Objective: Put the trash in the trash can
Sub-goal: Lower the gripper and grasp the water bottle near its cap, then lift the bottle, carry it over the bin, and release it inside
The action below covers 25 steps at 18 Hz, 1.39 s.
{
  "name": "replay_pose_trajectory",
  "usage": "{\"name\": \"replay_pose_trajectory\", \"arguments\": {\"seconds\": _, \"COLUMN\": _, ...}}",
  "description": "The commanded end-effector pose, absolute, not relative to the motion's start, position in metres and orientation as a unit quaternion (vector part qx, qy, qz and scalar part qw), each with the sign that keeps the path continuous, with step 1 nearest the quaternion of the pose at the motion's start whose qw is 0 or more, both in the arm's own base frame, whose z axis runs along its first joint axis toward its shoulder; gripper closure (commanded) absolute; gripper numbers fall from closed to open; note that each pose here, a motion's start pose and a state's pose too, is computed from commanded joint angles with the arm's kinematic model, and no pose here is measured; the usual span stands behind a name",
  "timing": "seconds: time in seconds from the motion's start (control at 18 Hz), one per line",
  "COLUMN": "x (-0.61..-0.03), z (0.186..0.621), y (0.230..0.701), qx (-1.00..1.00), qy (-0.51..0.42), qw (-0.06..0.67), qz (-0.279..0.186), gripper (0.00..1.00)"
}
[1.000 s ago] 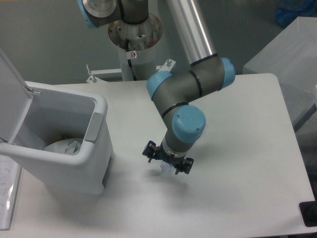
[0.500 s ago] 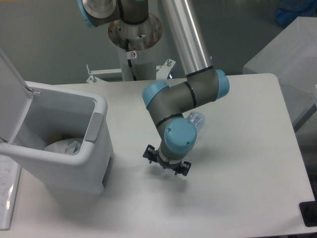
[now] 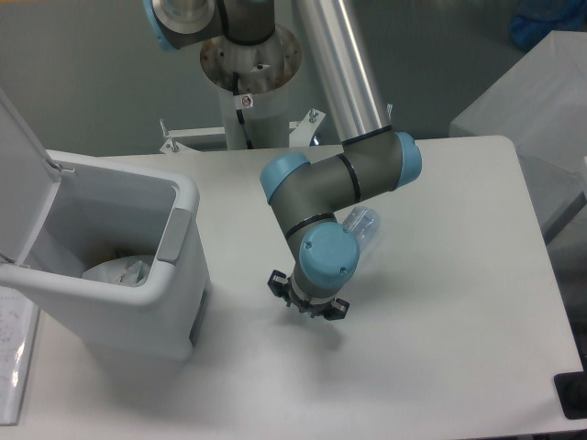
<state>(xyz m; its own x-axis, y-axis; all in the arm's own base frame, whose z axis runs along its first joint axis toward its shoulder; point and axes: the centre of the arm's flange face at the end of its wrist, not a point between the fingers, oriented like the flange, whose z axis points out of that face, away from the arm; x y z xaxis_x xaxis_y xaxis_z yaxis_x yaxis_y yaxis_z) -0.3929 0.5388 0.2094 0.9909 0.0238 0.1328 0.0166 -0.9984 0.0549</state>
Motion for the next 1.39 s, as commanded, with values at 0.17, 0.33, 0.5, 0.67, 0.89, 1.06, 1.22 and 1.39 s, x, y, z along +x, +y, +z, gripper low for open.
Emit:
{"name": "replay_pose_trajectory", "arguments": {"seconds": 0.17, "x": -0.401, "z": 0.220, "y": 0.541, "qx": 0.997, "qy": 0.013, "qw": 0.022, "qz": 0.066, "gripper": 1.00}}
{"name": "replay_pose_trajectory", "arguments": {"seconds": 0.33, "x": -0.412, "z": 0.238, "y": 0.545, "qx": 0.998, "qy": 0.017, "qw": 0.007, "qz": 0.054, "gripper": 1.00}}
{"name": "replay_pose_trajectory", "arguments": {"seconds": 0.5, "x": -0.423, "z": 0.281, "y": 0.545, "qx": 0.996, "qy": 0.032, "qw": -0.053, "qz": 0.058, "gripper": 1.00}}
{"name": "replay_pose_trajectory", "arguments": {"seconds": 0.67, "x": -0.435, "z": 0.325, "y": 0.540, "qx": 0.988, "qy": 0.047, "qw": -0.126, "qz": 0.070, "gripper": 1.00}}
{"name": "replay_pose_trajectory", "arguments": {"seconds": 0.89, "x": -0.463, "z": 0.395, "y": 0.529, "qx": 0.965, "qy": 0.088, "qw": -0.231, "qz": 0.082, "gripper": 1.00}}
{"name": "replay_pose_trajectory", "arguments": {"seconds": 1.06, "x": -0.484, "z": 0.443, "y": 0.527, "qx": 0.940, "qy": 0.115, "qw": -0.305, "qz": 0.098, "gripper": 1.00}}
{"name": "replay_pose_trajectory", "arguments": {"seconds": 1.22, "x": -0.496, "z": 0.478, "y": 0.524, "qx": 0.912, "qy": 0.121, "qw": -0.378, "qz": 0.107, "gripper": 1.00}}
{"name": "replay_pose_trajectory", "arguments": {"seconds": 1.39, "x": -0.497, "z": 0.500, "y": 0.523, "qx": 0.885, "qy": 0.131, "qw": -0.429, "qz": 0.121, "gripper": 1.00}}
